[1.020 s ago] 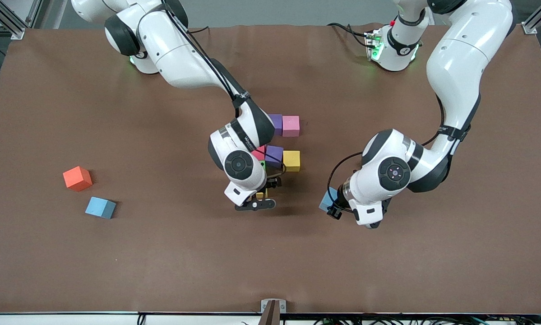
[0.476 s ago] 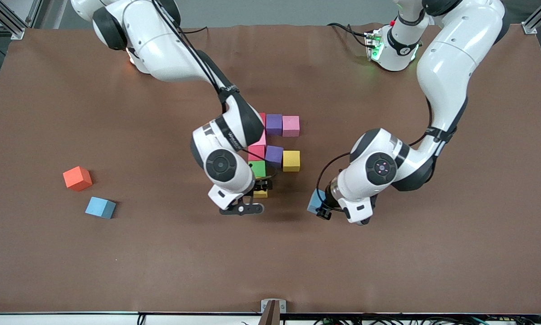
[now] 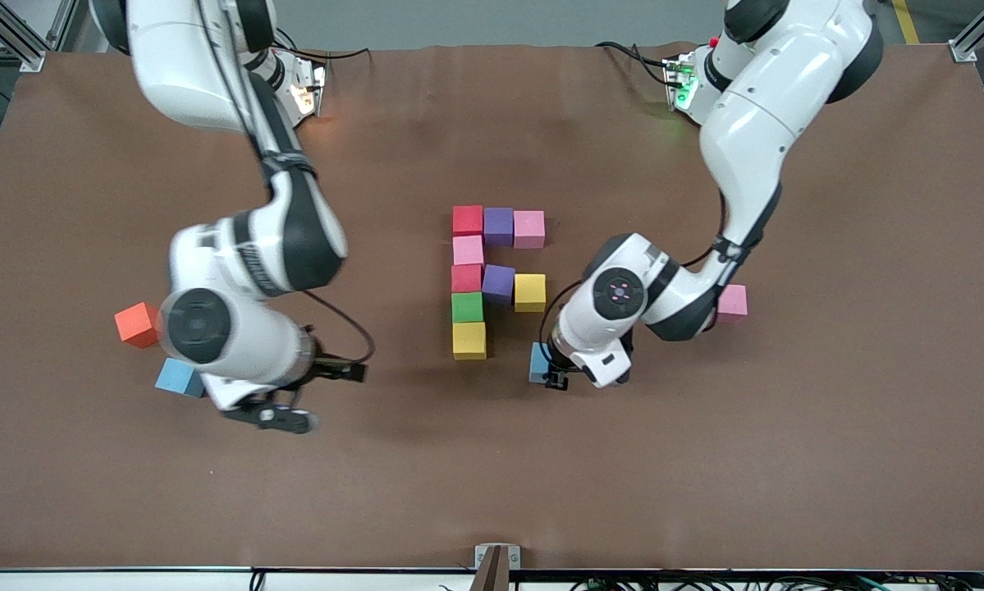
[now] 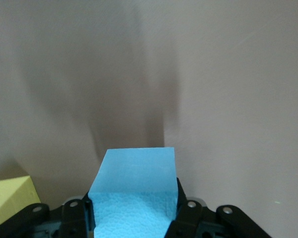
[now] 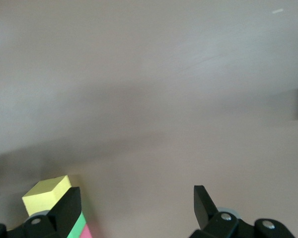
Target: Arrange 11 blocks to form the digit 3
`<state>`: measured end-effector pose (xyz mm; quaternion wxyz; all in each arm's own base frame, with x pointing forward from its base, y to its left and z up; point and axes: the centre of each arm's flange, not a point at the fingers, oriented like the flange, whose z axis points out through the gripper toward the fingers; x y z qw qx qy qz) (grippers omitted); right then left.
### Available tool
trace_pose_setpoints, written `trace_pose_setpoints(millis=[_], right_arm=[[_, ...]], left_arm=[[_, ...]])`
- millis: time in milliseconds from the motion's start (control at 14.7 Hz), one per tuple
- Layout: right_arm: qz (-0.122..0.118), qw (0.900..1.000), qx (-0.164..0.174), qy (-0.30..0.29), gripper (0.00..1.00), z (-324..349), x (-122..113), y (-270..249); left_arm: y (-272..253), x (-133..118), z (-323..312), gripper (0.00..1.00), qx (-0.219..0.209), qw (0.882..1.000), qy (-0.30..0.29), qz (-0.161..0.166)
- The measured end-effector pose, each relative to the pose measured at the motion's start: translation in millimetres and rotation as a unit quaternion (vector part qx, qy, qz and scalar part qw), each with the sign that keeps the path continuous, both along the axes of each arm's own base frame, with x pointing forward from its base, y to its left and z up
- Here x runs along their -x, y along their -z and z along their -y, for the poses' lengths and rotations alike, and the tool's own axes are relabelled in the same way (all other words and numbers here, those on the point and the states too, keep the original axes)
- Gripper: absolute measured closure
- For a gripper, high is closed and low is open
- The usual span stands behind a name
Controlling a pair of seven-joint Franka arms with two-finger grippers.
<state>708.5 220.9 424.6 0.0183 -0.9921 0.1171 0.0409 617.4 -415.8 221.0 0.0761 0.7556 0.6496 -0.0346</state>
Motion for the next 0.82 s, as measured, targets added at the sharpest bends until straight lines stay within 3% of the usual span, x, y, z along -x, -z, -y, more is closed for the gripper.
trace_pose_setpoints(millis=[340,612,816], right_arm=[[0.029,0.999,-0.024,-0.012,0.00,151.9,8.5,-81.9],[0.040,0.998,-0.045,0.024,0.00,233.8,47.3,-155.0],[0.061,0.998,-0.017,0.016,0.00,264.1,77.0,-197.3]], left_arm=[[10.3,29.6,38.5,0.44,-0.005,1.000,-0.024,-0.012],[17.5,44.1,54.7,0.44,-0.006,0.999,-0.025,-0.019],[20.9,48.9,59.8,0.44,-0.007,1.000,-0.021,-0.021]])
